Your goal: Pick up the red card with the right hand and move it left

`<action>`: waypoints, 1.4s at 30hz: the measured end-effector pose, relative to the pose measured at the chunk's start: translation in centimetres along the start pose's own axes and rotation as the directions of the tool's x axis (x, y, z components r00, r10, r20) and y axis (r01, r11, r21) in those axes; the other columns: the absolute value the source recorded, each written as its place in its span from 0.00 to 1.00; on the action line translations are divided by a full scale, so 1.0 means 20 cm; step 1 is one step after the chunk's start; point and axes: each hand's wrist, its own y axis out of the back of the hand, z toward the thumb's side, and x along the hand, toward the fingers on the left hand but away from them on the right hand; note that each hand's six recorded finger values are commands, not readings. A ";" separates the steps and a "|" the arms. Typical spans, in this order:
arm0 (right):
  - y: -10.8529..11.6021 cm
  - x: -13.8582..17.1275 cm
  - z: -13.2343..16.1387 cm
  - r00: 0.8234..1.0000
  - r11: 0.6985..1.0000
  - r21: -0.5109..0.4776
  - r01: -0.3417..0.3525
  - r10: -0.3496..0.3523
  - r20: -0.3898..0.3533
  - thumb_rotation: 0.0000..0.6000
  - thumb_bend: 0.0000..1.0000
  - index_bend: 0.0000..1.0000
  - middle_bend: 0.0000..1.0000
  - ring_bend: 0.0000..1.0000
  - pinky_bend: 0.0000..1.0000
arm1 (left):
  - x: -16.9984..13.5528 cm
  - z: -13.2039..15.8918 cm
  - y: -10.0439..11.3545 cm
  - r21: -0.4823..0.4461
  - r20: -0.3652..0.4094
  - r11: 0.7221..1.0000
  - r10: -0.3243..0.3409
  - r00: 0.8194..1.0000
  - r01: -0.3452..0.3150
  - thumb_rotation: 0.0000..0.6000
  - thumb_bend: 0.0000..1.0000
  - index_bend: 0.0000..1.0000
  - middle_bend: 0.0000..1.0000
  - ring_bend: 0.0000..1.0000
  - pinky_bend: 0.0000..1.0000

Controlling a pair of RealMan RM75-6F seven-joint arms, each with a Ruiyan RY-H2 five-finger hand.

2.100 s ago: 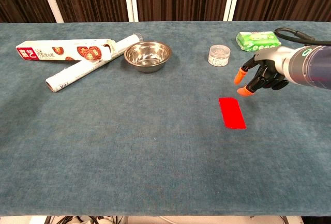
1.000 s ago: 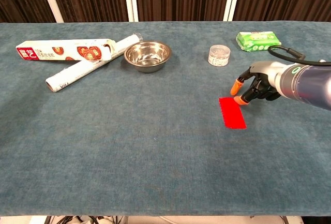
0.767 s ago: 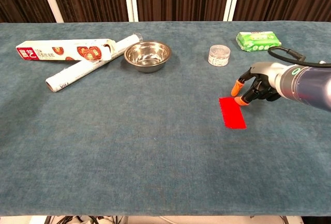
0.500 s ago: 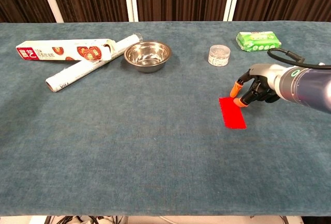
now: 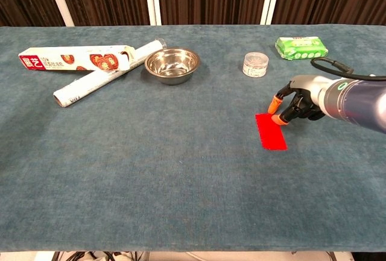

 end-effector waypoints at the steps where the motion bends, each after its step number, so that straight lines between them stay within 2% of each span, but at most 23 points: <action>1: 0.00 0.00 0.00 1.000 1.000 0.000 -0.001 0.001 0.000 1.00 0.38 0.44 1.00 1.00 1.00 | 0.00 0.00 0.00 0.000 0.000 1.000 0.000 1.000 0.000 1.00 0.21 0.11 0.05 0.03 0.00; 17: -0.01 0.00 0.01 1.000 1.000 -0.004 0.012 -0.012 -0.006 1.00 0.39 0.50 1.00 1.00 1.00 | 0.00 0.00 0.00 -0.003 -0.004 1.000 0.000 1.000 0.000 1.00 0.21 0.11 0.05 0.03 0.01; 25: -0.01 -0.02 -0.01 0.998 0.998 0.032 0.055 -0.055 -0.006 1.00 0.39 0.53 1.00 1.00 1.00 | 0.00 0.00 0.00 -0.003 -0.005 1.000 -0.001 1.000 0.001 1.00 0.21 0.11 0.05 0.03 0.02; 42: -0.05 -0.05 -0.02 0.995 0.993 0.065 0.099 -0.098 -0.015 1.00 0.44 0.64 1.00 1.00 1.00 | 0.00 -0.01 0.00 -0.004 -0.011 1.000 -0.002 1.000 0.002 1.00 0.21 0.11 0.05 0.03 0.04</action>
